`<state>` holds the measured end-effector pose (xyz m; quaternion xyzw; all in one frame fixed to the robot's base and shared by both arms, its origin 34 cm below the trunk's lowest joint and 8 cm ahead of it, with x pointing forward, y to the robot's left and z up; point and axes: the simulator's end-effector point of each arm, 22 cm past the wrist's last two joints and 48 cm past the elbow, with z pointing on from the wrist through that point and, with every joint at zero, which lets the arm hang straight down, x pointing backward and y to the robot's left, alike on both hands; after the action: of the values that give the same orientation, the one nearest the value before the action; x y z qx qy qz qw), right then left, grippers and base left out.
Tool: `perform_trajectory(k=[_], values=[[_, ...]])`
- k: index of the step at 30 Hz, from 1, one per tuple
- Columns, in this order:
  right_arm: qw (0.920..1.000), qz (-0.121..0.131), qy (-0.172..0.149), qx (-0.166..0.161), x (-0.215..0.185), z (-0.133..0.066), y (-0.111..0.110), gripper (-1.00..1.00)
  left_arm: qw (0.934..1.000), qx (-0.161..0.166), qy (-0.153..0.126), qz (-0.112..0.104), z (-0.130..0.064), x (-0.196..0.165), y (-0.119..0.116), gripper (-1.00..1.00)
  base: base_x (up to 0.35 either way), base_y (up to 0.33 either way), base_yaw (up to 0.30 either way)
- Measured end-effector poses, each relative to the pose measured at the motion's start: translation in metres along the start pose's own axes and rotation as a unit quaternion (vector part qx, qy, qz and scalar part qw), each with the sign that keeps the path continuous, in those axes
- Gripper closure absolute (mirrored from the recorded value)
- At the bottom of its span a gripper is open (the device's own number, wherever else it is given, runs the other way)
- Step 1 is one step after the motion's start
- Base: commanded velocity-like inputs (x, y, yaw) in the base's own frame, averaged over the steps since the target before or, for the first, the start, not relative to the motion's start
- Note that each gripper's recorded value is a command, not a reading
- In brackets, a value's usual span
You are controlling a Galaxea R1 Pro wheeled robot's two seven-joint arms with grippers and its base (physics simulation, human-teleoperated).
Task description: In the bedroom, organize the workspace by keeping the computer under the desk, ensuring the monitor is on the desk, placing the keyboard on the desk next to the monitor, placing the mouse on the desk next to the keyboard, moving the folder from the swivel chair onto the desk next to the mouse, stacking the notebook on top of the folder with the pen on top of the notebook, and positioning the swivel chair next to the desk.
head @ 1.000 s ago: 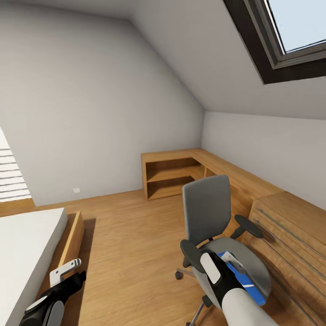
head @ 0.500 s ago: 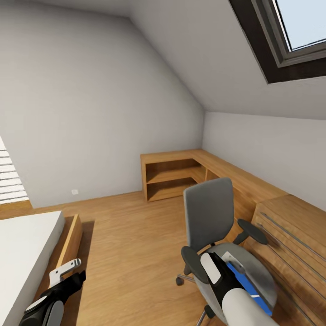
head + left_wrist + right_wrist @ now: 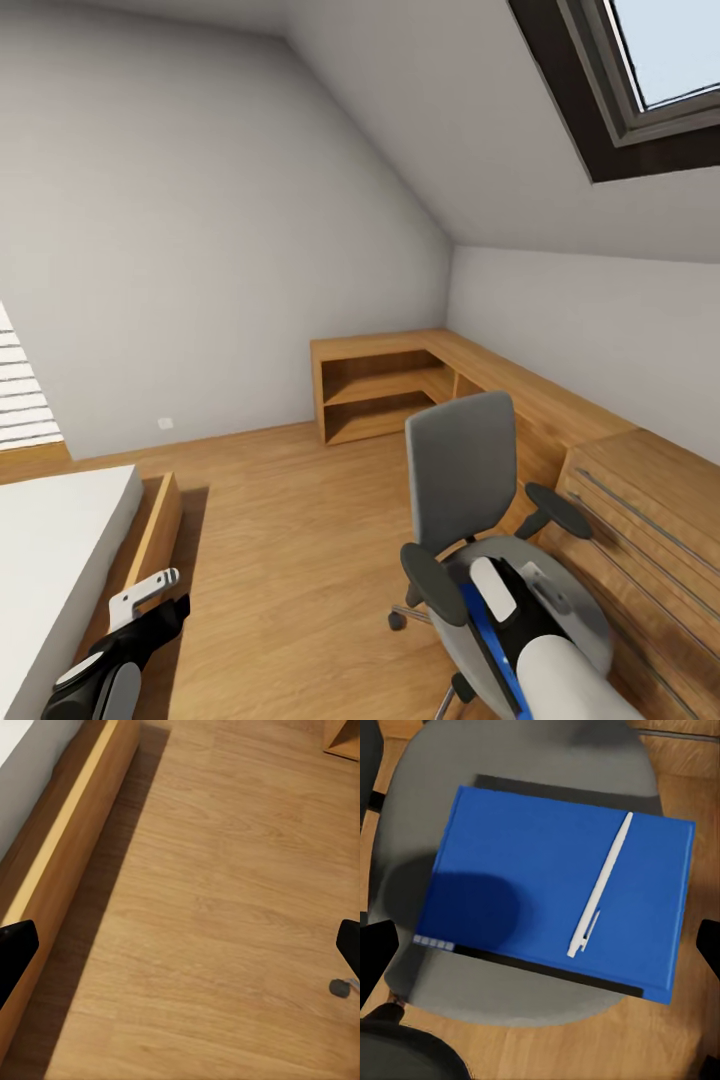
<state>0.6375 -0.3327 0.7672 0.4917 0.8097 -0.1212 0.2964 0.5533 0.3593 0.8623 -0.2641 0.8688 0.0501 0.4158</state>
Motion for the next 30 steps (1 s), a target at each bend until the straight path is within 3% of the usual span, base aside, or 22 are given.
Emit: perform_trajectory(k=[30], values=[[0.9991, 0.014, -0.041, 0.002, -0.039, 0.056, -0.022, -1.00, 1.0000, 0.001, 0.000, -0.001, 0.029, 0.031, 0.003, -1.00, 0.000, 0.000, 0.000]])
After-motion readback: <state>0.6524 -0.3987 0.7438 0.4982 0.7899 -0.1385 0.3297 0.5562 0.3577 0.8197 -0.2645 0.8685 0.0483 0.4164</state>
